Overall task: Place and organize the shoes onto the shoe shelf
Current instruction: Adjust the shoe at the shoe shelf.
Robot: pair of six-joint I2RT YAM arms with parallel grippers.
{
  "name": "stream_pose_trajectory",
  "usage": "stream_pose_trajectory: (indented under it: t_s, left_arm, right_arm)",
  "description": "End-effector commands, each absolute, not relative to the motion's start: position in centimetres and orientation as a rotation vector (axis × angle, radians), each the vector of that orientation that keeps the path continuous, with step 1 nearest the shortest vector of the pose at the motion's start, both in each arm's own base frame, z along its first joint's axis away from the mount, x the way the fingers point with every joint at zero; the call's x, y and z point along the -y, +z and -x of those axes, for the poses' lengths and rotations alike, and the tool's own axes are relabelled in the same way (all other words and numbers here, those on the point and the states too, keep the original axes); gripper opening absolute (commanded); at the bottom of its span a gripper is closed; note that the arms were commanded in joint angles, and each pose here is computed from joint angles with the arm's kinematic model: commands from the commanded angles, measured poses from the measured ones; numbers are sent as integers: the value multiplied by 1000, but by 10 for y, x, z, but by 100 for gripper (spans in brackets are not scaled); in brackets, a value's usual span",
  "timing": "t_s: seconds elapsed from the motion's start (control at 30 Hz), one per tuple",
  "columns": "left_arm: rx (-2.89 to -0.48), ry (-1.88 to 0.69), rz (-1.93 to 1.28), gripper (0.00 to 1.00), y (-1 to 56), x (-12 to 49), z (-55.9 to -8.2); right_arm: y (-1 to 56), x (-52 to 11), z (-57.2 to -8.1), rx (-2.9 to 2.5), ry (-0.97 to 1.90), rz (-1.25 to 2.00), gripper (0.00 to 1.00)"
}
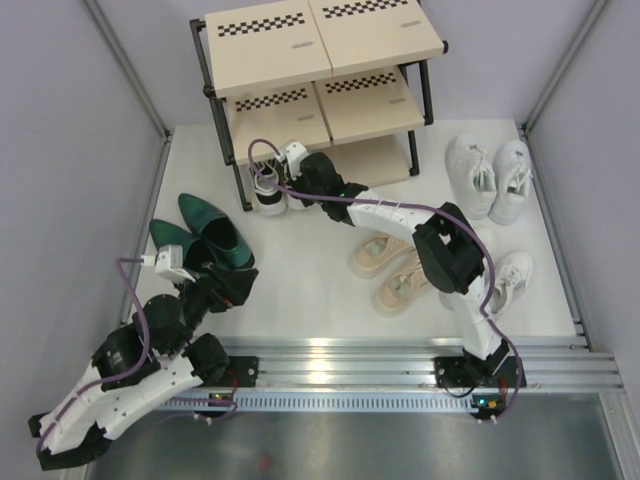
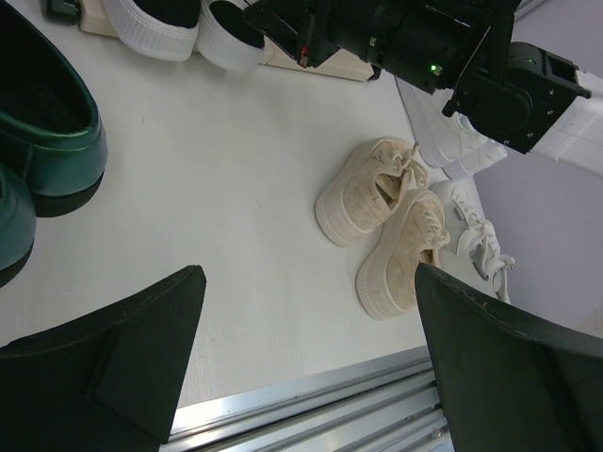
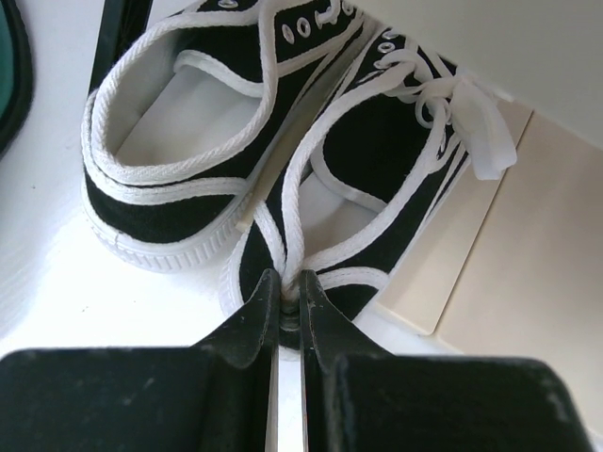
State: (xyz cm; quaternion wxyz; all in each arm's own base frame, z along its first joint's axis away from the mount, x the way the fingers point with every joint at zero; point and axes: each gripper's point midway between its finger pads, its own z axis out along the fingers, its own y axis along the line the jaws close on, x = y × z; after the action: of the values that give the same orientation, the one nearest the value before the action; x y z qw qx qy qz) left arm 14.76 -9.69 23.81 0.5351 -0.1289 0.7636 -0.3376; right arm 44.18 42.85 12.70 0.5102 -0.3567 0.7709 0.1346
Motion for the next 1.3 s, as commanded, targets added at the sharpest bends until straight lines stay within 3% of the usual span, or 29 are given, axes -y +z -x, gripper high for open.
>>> stream_pose_trajectory:
  t_s: [0.0, 0.33, 0.57, 0.73, 0.83, 1.0, 1.03, 1.27]
  left_arm:
    - [-1789, -853, 309, 98, 253, 96, -143]
    - [-1784, -867, 313, 98, 253, 96, -142]
    - [-1779, -865, 316, 98, 254, 94, -142]
    - [-1780, -865, 313, 98, 254, 95, -142]
    - [-1779, -868, 314, 98, 255, 95, -142]
    - [-1776, -874, 299, 98, 259, 95, -141]
    - [-1771, -875, 299, 98, 262, 95, -140]
    - [-1761, -865, 246, 98, 275, 94, -138]
  right_arm:
    - [173, -429, -440, -1770, 366, 849, 0]
    - [162, -435, -445, -1790, 364, 863, 0]
    - [168, -436, -444, -1787, 376, 846, 43]
    - [182, -427, -440, -1774, 363, 833, 61]
    - [195, -419, -434, -1751, 346, 832, 76]
    - [228, -404, -413, -1690, 357, 870, 91]
    - [224, -400, -406, -1691, 359, 901, 98]
    - [228, -367, -326, -1617, 554, 1313, 99]
